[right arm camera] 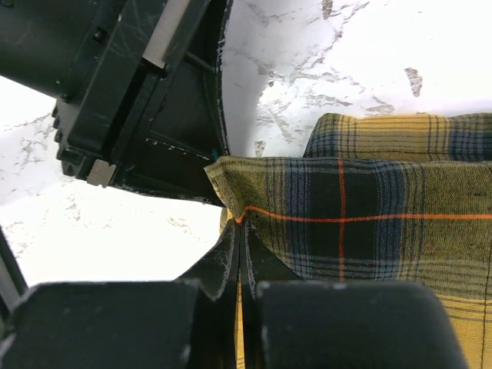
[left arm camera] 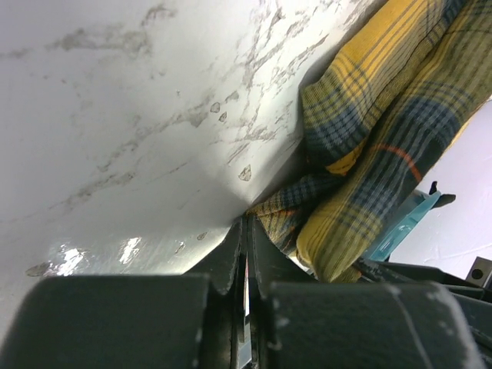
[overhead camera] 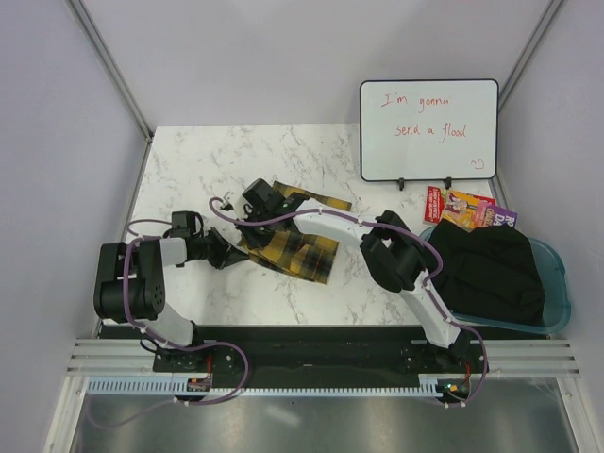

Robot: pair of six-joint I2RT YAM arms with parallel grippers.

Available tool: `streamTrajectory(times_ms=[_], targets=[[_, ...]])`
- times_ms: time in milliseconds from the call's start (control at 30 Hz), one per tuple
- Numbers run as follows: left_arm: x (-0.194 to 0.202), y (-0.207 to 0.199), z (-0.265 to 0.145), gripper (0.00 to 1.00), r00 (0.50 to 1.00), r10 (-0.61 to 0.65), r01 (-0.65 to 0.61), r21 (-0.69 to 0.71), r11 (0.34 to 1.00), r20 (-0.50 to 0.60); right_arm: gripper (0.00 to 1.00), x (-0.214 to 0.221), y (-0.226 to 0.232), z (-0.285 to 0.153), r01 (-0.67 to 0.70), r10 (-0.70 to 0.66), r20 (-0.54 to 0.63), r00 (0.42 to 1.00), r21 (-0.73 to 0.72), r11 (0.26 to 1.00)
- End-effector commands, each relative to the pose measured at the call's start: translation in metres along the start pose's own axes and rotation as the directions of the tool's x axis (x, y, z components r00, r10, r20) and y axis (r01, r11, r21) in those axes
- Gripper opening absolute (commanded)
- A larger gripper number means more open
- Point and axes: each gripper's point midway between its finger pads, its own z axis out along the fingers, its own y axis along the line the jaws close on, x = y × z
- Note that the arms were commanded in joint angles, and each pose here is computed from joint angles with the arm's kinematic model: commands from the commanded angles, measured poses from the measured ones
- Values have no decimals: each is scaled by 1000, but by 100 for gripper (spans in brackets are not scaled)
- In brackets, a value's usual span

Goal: Fold and stack the long sleeve shirts
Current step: Fold the shirt

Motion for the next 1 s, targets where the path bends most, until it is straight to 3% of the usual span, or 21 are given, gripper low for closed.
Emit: streamTrajectory(times_ms=[0,33,133,167,233,267,367,533,600,700,733,833,967], targets=[[-10,-8,1,2,1000,-4,4,6,1000,21,0,-28,20,-23,-22,27,71,997,-70,997],[-10,-8,0,2,1000,6,-6,0,1000,24,0,-19,18,-19,-30,34,51,998,-72,997],[-10,-12,-14,20,999,37,-37,5,999,7,0,-6,8,-14,-66,69,25,997,-85,994],[1,-5,-22,38,999,16,-18,-28,999,-37,0,-2,4,-12,-81,83,18,996,-89,993],[-7,-7,-42,55,993,117,-118,-24,993,-19,0,2,-3,-13,-96,98,14,995,-112,989],[-9,-11,-56,69,989,145,-145,-23,989,-4,0,3,-4,-14,-95,97,14,995,-119,988],[-29,-27,-83,90,979,195,-199,97,975,51,0,9,12,-19,-36,40,15,999,-218,975],[-58,-47,-76,94,971,232,-240,197,951,66,0,30,42,-29,74,-74,14,997,-374,925],[-64,-49,-66,90,965,255,-261,256,931,58,2,42,50,-37,88,-101,-11,995,-405,910],[-58,-48,-43,83,952,306,-295,260,919,1,28,47,56,-50,149,-171,-10,985,-434,889],[-55,-47,-38,82,949,315,-303,248,920,-9,43,43,58,-58,180,-198,5,980,-438,881],[-45,-43,-20,78,941,338,-325,209,922,-30,55,25,60,-85,196,-201,35,979,-427,883],[-38,-34,-6,73,942,331,-318,170,933,-56,59,5,34,-104,139,-125,63,990,-368,919]])
